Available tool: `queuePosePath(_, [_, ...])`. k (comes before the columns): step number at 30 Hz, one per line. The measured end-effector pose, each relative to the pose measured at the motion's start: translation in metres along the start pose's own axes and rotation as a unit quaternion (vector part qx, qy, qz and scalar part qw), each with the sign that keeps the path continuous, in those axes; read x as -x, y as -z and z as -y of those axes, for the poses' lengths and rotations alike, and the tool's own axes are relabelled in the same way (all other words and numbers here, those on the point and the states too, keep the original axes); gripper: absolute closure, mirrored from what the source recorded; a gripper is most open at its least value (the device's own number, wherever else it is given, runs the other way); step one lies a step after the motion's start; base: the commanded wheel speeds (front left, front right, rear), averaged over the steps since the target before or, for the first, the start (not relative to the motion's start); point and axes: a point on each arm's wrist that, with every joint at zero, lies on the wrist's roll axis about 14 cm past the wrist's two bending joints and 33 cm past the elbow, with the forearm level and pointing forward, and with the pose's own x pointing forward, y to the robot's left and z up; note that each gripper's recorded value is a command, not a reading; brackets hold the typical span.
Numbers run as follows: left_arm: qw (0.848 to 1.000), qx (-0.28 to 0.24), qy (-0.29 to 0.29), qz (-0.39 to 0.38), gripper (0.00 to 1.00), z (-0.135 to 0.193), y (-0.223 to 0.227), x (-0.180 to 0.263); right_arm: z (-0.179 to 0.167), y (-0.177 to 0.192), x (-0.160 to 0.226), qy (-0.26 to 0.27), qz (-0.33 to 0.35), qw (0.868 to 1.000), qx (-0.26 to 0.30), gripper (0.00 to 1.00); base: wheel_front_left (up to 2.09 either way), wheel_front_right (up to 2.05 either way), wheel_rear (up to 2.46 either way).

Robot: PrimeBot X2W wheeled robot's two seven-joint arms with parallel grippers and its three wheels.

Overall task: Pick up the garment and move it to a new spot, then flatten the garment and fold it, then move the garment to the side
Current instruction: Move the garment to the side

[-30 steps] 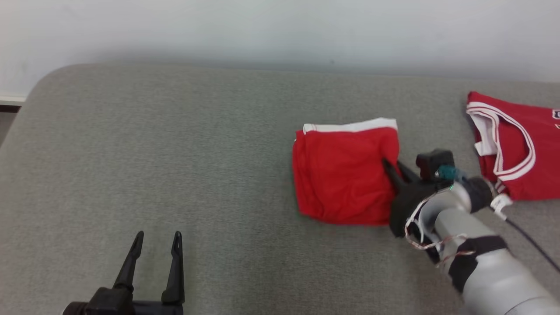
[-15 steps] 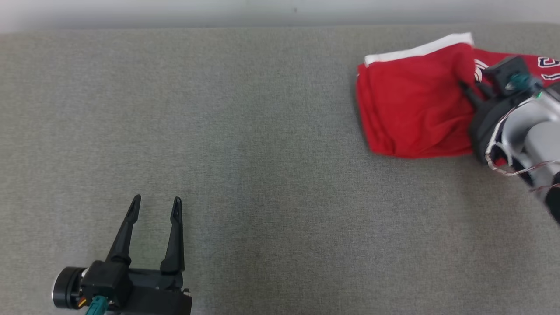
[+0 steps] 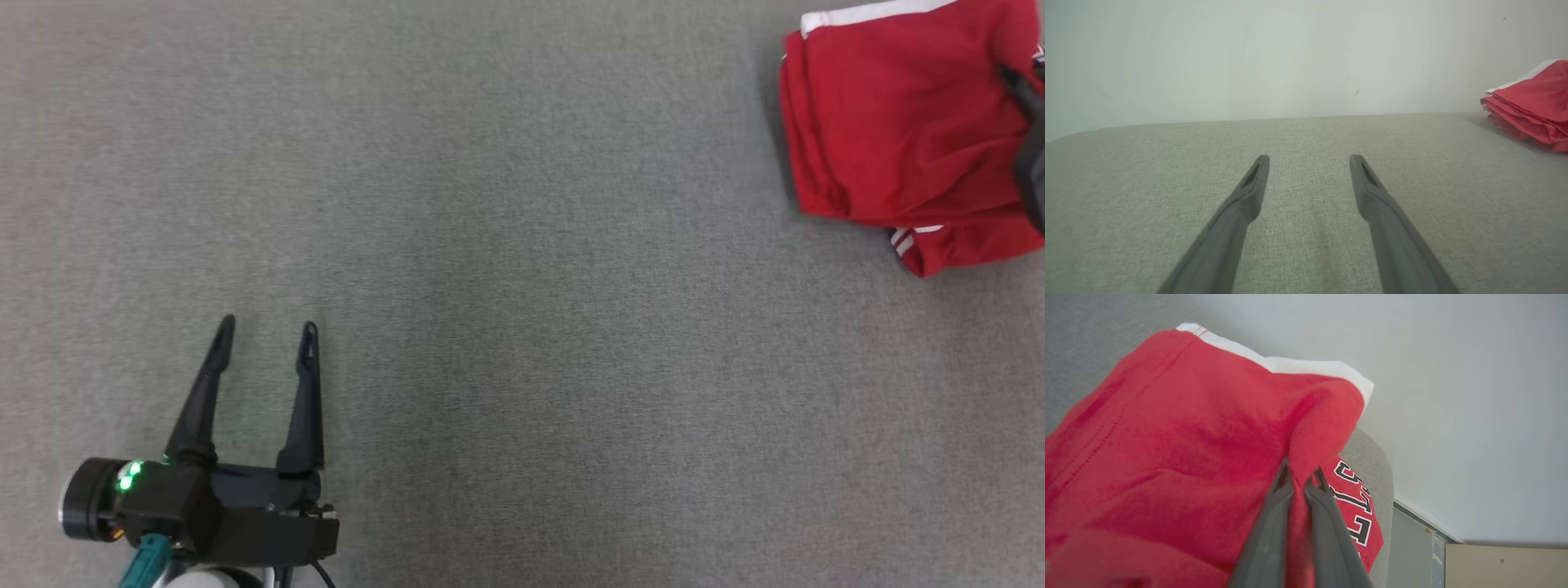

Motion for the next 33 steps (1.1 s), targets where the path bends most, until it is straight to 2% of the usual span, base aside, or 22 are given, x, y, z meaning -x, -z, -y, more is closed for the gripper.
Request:
queuePosePath(8, [1.000,-0.005,0.017,0.001,0.00,0.007,0.010,-0.015,0.053,0.040,0.014,0.052,-0.068,0.996,0.011,1.00,0.00,0.00,0.00])
queuePosePath(17, [1.000,-0.011,0.013,-0.004,0.00,0.000,0.015,-0.018,0.064,0.047,0.003,0.066,-0.096,0.993,0.035,1.00,0.00,0.00,0.00])
queuePosePath(18, [1.000,-0.012,0.010,-0.004,0.00,-0.002,0.015,-0.018,0.064,0.048,0.002,0.066,-0.098,0.992,0.037,0.82,0.00,0.00,0.00])
queuePosePath(19, [1.000,-0.013,0.008,-0.004,0.00,-0.003,0.015,-0.017,0.064,0.048,0.001,0.067,-0.098,0.992,0.039,0.30,0.00,0.00,0.00])
queuePosePath(20, [1.000,-0.013,0.007,-0.003,0.00,-0.004,0.014,-0.017,0.067,0.048,0.001,0.071,-0.097,0.992,0.041,0.00,0.00,0.00,0.00])
queuePosePath(25, [1.000,-0.014,-0.003,0.005,0.00,-0.007,0.005,-0.013,0.091,0.025,0.010,0.106,-0.055,0.991,0.060,0.00,0.00,0.00,0.00])
queuePosePath(30, [1.000,-0.012,-0.013,0.005,0.00,-0.009,-0.001,0.000,0.098,-0.018,0.022,0.128,0.053,0.990,0.006,0.00,0.00,0.00,0.00])
queuePosePath(33, [1.000,-0.010,-0.024,-0.002,0.00,-0.013,-0.003,0.013,0.086,-0.035,0.029,0.126,0.118,0.983,-0.057,0.00,0.00,0.00,0.00])
